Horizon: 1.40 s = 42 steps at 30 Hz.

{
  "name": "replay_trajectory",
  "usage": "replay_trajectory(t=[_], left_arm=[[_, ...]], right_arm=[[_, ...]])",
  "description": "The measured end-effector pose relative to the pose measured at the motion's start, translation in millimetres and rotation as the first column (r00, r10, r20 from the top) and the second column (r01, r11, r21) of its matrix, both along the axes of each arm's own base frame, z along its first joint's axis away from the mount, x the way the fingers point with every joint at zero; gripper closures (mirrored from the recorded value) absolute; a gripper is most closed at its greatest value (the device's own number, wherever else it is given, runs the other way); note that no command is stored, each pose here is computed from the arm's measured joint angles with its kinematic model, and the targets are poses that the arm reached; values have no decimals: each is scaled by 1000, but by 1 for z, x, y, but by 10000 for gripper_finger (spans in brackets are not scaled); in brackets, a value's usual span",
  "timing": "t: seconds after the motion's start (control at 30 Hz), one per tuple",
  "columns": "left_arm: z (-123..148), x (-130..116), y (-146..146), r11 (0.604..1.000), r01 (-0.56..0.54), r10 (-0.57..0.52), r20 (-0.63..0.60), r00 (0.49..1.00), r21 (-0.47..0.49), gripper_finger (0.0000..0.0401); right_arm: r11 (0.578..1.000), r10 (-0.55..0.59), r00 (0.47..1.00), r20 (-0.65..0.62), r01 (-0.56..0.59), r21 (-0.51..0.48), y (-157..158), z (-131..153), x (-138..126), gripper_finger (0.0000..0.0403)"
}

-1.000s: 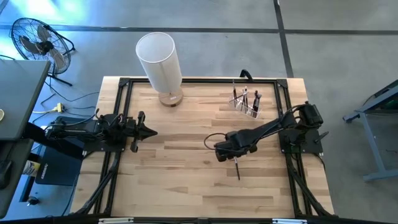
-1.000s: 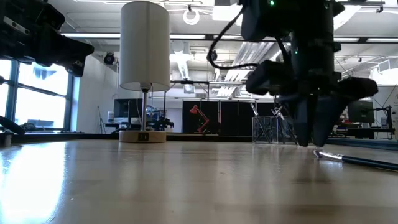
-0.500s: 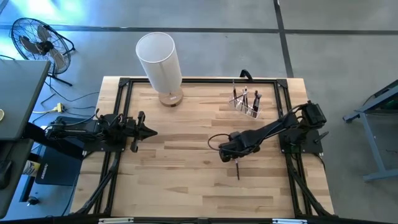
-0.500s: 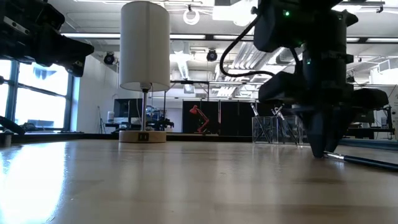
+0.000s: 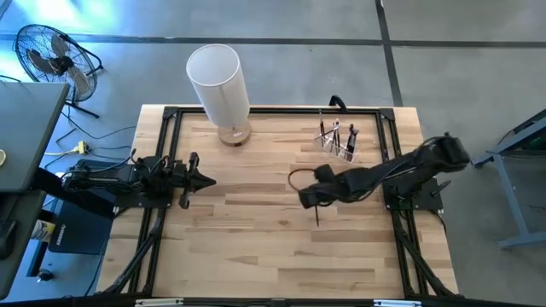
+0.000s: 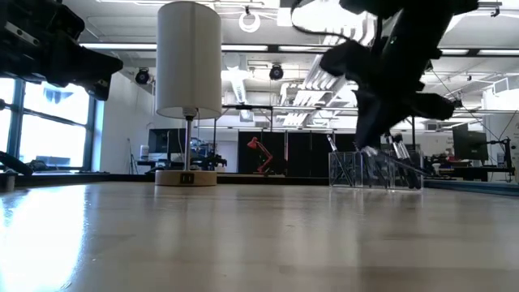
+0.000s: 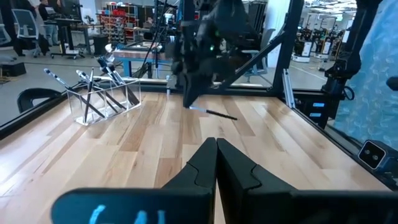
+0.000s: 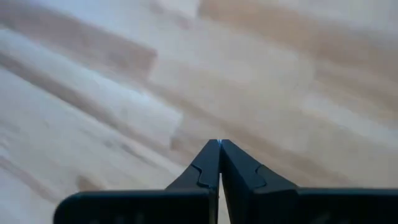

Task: Put items in baskets/containers
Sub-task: Put the eyeshadow brush into the transparent organizer

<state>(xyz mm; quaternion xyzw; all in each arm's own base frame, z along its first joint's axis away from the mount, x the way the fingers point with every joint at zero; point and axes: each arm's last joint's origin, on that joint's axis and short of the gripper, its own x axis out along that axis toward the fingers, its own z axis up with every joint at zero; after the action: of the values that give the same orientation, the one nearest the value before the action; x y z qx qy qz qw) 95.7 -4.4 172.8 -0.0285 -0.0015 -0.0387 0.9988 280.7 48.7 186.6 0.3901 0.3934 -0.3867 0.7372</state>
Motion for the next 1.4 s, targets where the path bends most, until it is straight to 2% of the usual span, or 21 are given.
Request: replay_trajectory(t=[0.1, 0.27, 0.37, 0.47, 0.6, 0.67, 0.83, 0.9, 1.0, 1.13, 1.27, 1.4], left_arm=[[0, 0, 0, 1000, -6, 6, -1, 1000, 0, 400], [0, 0, 0, 1000, -7, 7, -2, 1000, 0, 400], [0, 0, 0, 1000, -9, 9, -2, 1000, 0, 400], [0, 0, 0, 1000, -9, 9, -2, 1000, 0, 400], [0, 0, 0, 1000, -9, 9, -2, 1000, 0, 400], [0, 0, 0, 1000, -10, 10, -2, 1000, 0, 400], [0, 0, 0, 1000, -10, 10, -2, 1000, 0, 400], [0, 0, 0, 1000, -10, 10, -2, 1000, 0, 400], [0, 0, 0, 1000, -10, 10, -2, 1000, 0, 400], [0, 0, 0, 1000, -10, 10, -2, 1000, 0, 400], [0, 0, 0, 1000, -10, 10, -2, 1000, 0, 400], [0, 0, 0, 1000, -11, 11, -2, 1000, 0, 400]], right_arm=[[997, -25, 995, 93, 32, -68, -14, 18, -13, 401], [973, -23, 954, 298, 90, -213, -49, 43, -33, 402], [944, 16, 892, 452, 136, -302, -76, 52, -42, 402], [908, 68, 813, 578, 190, -374, -106, 48, -53, 402], [840, 117, 742, 660, 281, -464, -142, 39, -72, 402], [799, 145, 754, 640, 292, -525, -156, 34, -81, 402], [680, 201, 848, 490, 239, -693, -179, 32, -96, 403], [651, 200, 873, 445, 221, -726, -187, 32, -102, 403], [643, 194, 890, 412, 202, -739, -199, 30, -111, 403], [661, 218, 893, 394, 162, -733, -214, 24, -120, 403], [666, 264, 896, 357, 99, -740, -222, 13, -118, 403], [645, 333, 887, 321, 35, -763, -227, 5, -112, 402]])
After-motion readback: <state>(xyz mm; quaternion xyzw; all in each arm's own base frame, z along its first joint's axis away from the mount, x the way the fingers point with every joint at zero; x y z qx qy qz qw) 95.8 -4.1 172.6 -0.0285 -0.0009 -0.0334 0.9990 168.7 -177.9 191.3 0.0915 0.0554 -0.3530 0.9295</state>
